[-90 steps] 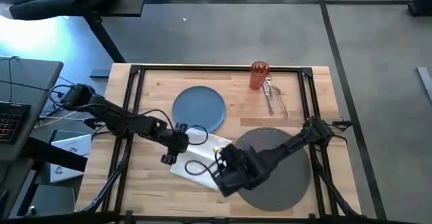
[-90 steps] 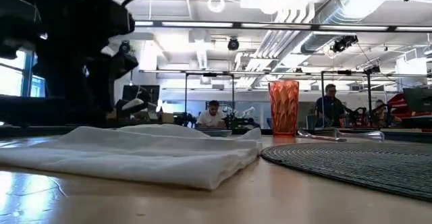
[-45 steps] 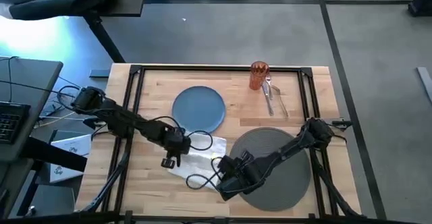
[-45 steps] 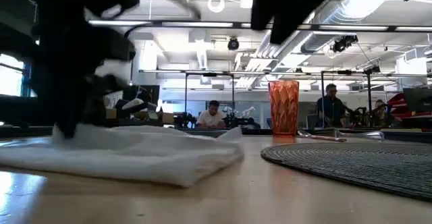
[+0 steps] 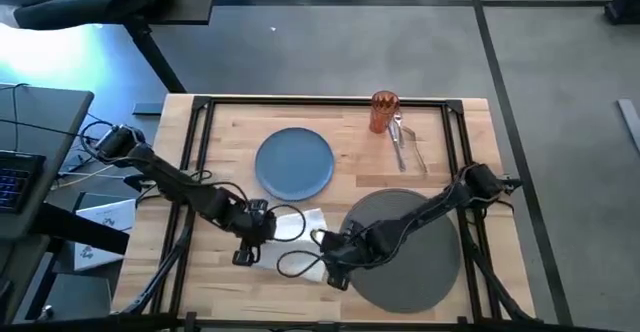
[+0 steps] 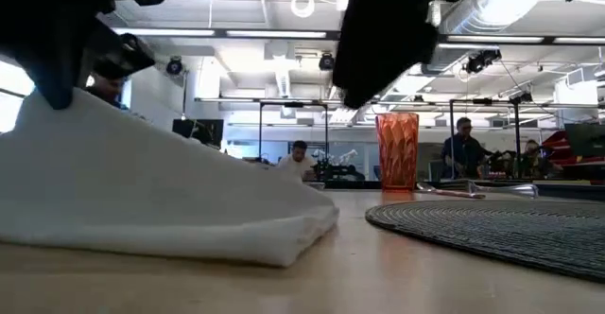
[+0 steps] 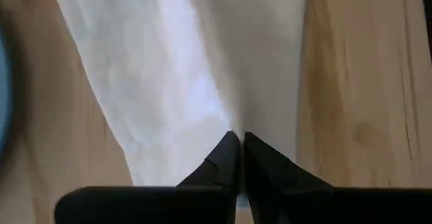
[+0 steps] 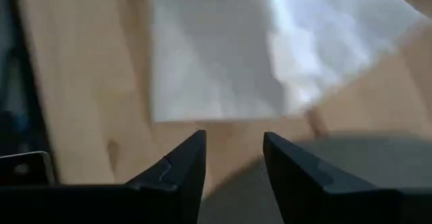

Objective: Set table place
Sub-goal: Fold the white table napkin

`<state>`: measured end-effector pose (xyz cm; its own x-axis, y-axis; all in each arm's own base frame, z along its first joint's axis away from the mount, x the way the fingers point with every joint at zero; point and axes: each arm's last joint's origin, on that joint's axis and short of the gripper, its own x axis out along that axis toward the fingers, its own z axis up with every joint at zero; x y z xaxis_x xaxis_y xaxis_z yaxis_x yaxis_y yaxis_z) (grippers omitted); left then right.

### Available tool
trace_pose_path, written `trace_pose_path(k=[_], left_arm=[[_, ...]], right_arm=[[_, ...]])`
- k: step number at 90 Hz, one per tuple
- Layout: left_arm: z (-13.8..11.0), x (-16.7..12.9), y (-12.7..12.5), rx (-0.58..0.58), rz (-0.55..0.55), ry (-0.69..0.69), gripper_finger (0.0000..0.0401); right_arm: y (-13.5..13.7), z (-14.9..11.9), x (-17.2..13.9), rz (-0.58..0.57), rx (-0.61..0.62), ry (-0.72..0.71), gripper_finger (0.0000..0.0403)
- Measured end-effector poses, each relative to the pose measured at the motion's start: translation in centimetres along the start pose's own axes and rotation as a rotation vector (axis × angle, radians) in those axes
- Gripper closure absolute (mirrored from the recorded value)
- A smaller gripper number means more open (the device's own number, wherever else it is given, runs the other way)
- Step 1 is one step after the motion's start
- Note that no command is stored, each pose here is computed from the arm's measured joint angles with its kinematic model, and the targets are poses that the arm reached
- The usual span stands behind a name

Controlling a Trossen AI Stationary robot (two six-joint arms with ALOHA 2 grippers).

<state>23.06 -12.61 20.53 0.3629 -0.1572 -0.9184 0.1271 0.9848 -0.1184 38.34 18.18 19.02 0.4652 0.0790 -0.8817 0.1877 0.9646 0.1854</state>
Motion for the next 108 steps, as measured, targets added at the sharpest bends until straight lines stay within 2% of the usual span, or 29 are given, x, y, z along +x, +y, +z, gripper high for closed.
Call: trace_pose_path(k=[6,22,39,49,55,73,84,97,108], left_arm=[[-0.1,0.0,-0.2,-0.015,-0.002,0.0,0.0401],[-0.2,0.0,-0.5,-0.032,-0.006,0.0,0.0401],[-0.2,0.0,-0.5,-0.048,-0.005,0.001,0.0401],[-0.2,0.0,-0.5,-0.07,-0.005,0.002,0.0401],[-0.2,0.0,-0.5,-0.081,-0.005,0.002,0.0401],[-0.3,-0.1,-0.5,-0.136,-0.009,0.008,0.0401],[-0.4,-1.4,-0.4,-0.177,0.02,0.06,0.0401],[-0.3,-5.1,0.0,-0.164,0.135,0.114,0.0401],[-0.2,-8.4,0.4,-0.127,0.246,0.102,0.0401]], right_arm=[[-1.0,-0.1,1.0,0.024,-0.039,0.008,0.0263],[-3.4,0.4,2.3,-0.006,-0.158,-0.004,0.0236],[-5.1,0.7,3.4,0.024,-0.211,-0.03,0.0236],[-5.8,0.3,4.3,0.112,-0.235,-0.006,0.0258],[-5.9,0.1,4.6,0.121,-0.245,0.007,0.0282],[-5.6,0.3,4.9,0.139,-0.287,0.007,0.0388],[-5.2,1.4,4.2,0.141,-0.275,-0.015,0.0399],[-5.1,4.3,2.2,0.044,-0.313,-0.068,0.0402],[-5.7,6.7,0.0,-0.107,-0.344,-0.105,0.0403]])
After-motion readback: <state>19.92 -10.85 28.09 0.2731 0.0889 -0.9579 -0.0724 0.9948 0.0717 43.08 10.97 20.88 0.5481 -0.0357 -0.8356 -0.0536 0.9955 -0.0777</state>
